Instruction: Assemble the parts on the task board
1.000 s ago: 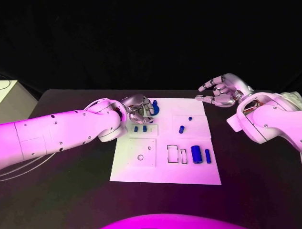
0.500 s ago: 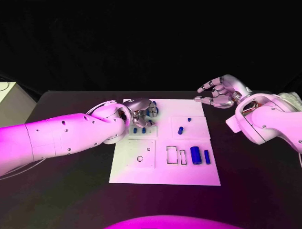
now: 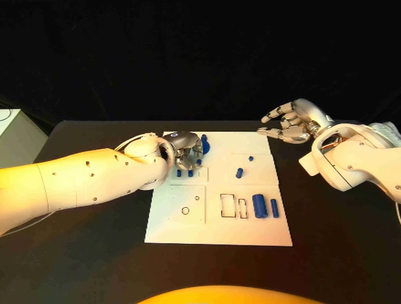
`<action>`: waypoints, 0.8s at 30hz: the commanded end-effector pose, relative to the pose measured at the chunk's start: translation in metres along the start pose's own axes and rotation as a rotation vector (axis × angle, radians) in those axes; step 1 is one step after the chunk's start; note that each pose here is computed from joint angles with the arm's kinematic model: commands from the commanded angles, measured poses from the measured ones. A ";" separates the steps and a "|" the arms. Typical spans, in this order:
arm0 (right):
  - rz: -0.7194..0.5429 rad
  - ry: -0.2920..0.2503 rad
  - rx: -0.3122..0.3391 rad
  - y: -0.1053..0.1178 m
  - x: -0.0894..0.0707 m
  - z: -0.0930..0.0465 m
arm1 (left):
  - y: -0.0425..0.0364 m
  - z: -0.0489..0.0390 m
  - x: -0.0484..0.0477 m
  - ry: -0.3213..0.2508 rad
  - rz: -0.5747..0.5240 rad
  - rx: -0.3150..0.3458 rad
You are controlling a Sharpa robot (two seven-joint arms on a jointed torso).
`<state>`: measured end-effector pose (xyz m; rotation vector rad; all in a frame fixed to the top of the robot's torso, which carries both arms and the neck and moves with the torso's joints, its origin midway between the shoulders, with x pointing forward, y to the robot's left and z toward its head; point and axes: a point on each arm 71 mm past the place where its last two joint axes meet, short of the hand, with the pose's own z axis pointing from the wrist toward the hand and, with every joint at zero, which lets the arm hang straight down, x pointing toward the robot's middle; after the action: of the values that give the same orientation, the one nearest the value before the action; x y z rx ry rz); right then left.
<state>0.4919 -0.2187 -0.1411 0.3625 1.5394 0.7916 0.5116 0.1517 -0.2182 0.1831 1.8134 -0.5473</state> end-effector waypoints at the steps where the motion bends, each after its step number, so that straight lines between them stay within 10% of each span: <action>1: -0.003 0.006 -0.014 0.001 0.001 0.000 | 0.0004 0.0014 0.0015 0.026 0.031 -0.029; 24: -0.003 0.009 -0.013 0.001 0.001 0.000 | -0.0032 0.0071 0.0024 0.046 0.009 -0.028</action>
<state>0.4917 -0.2183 -0.1412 0.3623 1.5400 0.7924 0.5162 0.1475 -0.2202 0.1825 1.8406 -0.5087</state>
